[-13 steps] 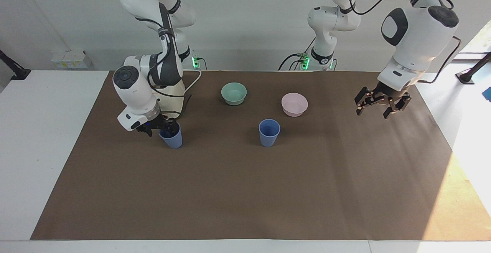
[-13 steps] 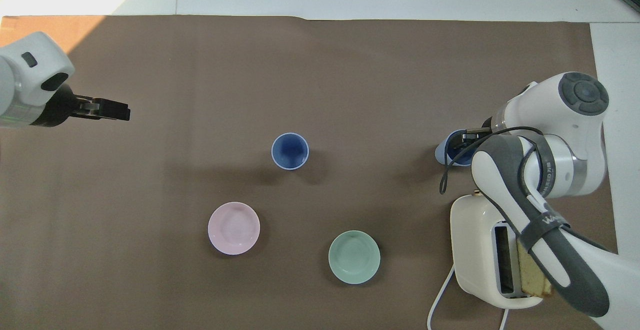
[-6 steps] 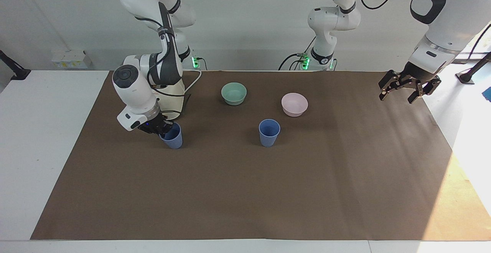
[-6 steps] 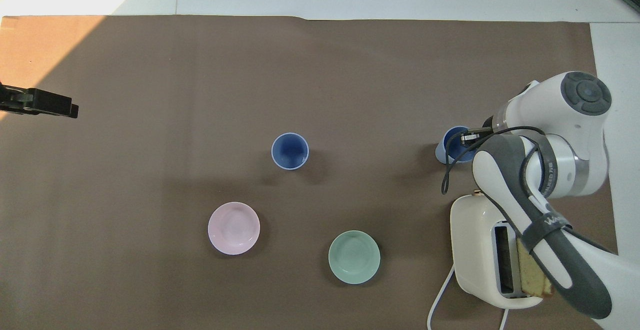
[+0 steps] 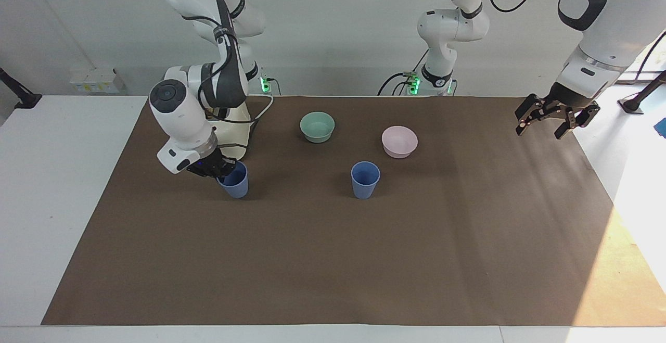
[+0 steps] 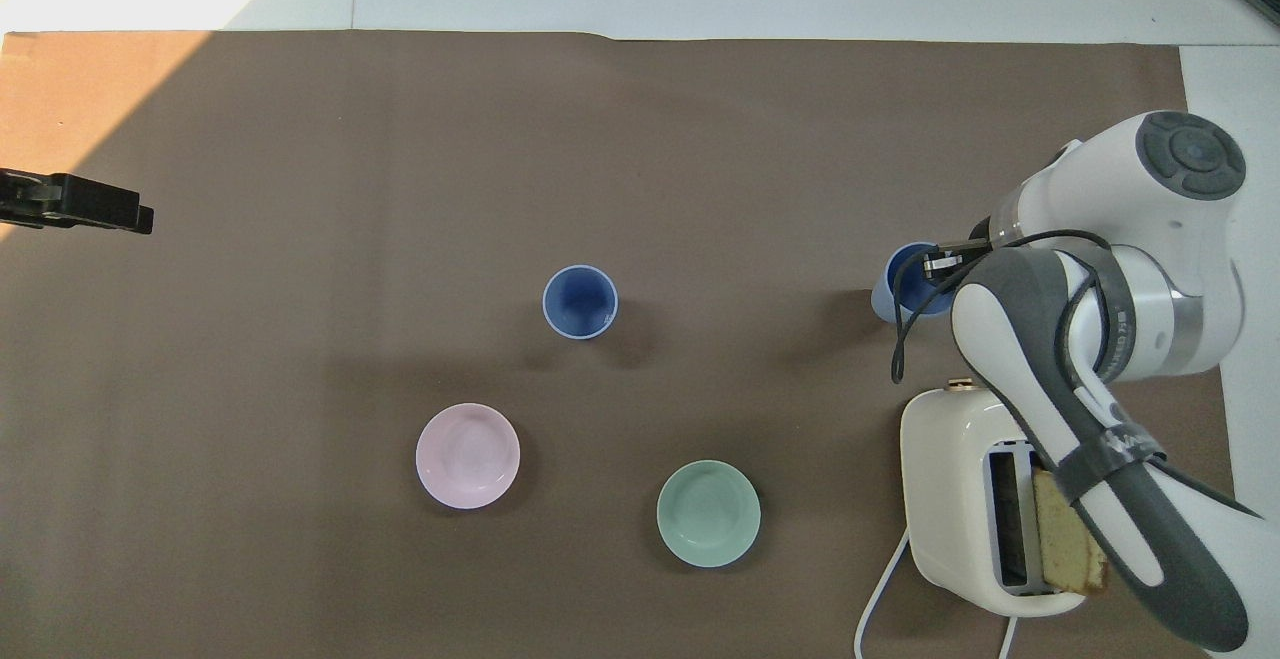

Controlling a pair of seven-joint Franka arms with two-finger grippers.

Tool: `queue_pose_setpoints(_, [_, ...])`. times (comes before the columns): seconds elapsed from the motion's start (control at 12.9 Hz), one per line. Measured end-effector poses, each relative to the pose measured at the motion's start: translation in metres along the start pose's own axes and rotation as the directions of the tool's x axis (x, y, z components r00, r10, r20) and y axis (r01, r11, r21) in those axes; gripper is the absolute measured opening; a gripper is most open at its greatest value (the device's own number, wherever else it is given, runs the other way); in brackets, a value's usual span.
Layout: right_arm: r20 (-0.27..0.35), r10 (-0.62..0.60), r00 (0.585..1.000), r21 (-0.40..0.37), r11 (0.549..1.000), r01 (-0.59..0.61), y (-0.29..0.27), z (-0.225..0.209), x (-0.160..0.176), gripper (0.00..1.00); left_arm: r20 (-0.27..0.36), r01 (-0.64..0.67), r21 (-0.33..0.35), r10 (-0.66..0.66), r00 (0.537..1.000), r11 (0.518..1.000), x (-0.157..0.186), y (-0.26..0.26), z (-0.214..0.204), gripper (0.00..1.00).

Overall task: Stack blue cups with both arms
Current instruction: 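Grasp the second blue cup with the right gripper and lift it, then carry the held cup with the right gripper and lower it onto the first cup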

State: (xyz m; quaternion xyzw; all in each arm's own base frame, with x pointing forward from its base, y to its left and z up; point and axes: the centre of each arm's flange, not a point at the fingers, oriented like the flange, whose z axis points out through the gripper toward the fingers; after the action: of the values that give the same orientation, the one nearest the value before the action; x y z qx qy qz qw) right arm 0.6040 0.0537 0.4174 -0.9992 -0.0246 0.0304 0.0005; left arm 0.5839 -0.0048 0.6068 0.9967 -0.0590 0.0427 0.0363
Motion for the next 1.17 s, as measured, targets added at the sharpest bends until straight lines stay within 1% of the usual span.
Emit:
queue_pose_setpoints(0.08, [-0.010, -0.022, 1.000, 0.000, 1.000, 0.022, -0.016, -0.028, 0.003, 0.05, 0.004, 0.004, 0.000, -0.004, 1.000, 1.000, 0.000, 0.000, 0.000, 1.00])
queue_pose_setpoints(0.23, [-0.029, -0.062, 0.998, 0.000, 0.998, 0.062, -0.054, -0.068, 0.005, 0.05, 0.008, 0.008, -0.001, -0.008, 1.000, 1.000, -0.001, 0.000, 0.001, 1.00])
queue_pose_setpoints(0.39, [-0.041, -0.090, 0.995, -0.003, 0.996, 0.090, -0.098, -0.094, 0.008, 0.05, 0.009, 0.008, -0.001, -0.008, 1.000, 1.000, -0.001, 0.000, 0.001, 1.00])
queue_pose_setpoints(0.47, [-0.057, -0.072, 0.996, -0.002, 0.997, 0.072, -0.124, -0.102, 0.012, 0.05, 0.009, 0.008, -0.001, -0.008, 1.000, 1.000, -0.001, 0.000, 0.001, 1.00])
queue_pose_setpoints(0.54, [-0.078, -0.032, 0.996, 0.009, 0.999, 0.033, -0.153, -0.109, 0.014, 0.05, 0.011, 0.008, -0.001, -0.008, 1.000, 1.000, -0.001, 0.000, 0.001, 1.00])
queue_pose_setpoints(0.7, [-0.092, 0.033, 0.995, 0.073, 0.997, -0.026, -0.207, -0.117, 0.014, 0.05, 0.017, 0.008, -0.002, -0.008, 1.000, 1.000, -0.002, 0.000, 0.002, 1.00])
queue_pose_setpoints(0.86, [-0.105, 0.042, 0.994, 0.112, 0.993, -0.030, -0.240, -0.122, 0.010, 0.05, 0.031, 0.019, -0.004, -0.019, 0.999, 1.000, -0.004, 0.000, 0.002, 1.00])
queue_pose_setpoints(1.01, [-0.123, 0.034, 0.992, 0.133, 0.991, -0.017, -0.275, -0.122, 0.000, 0.05, 0.036, 0.023, -0.004, -0.023, 0.999, 1.000, -0.009, 0.000, 0.000, 1.00])
queue_pose_setpoints(1.17, [-0.130, 0.037, 0.991, 0.144, 0.989, -0.018, -0.308, -0.110, -0.007, 0.05, 0.045, 0.017, 0.019, -0.018, 0.999, 1.000, -0.014, 0.000, -0.001, 1.00])
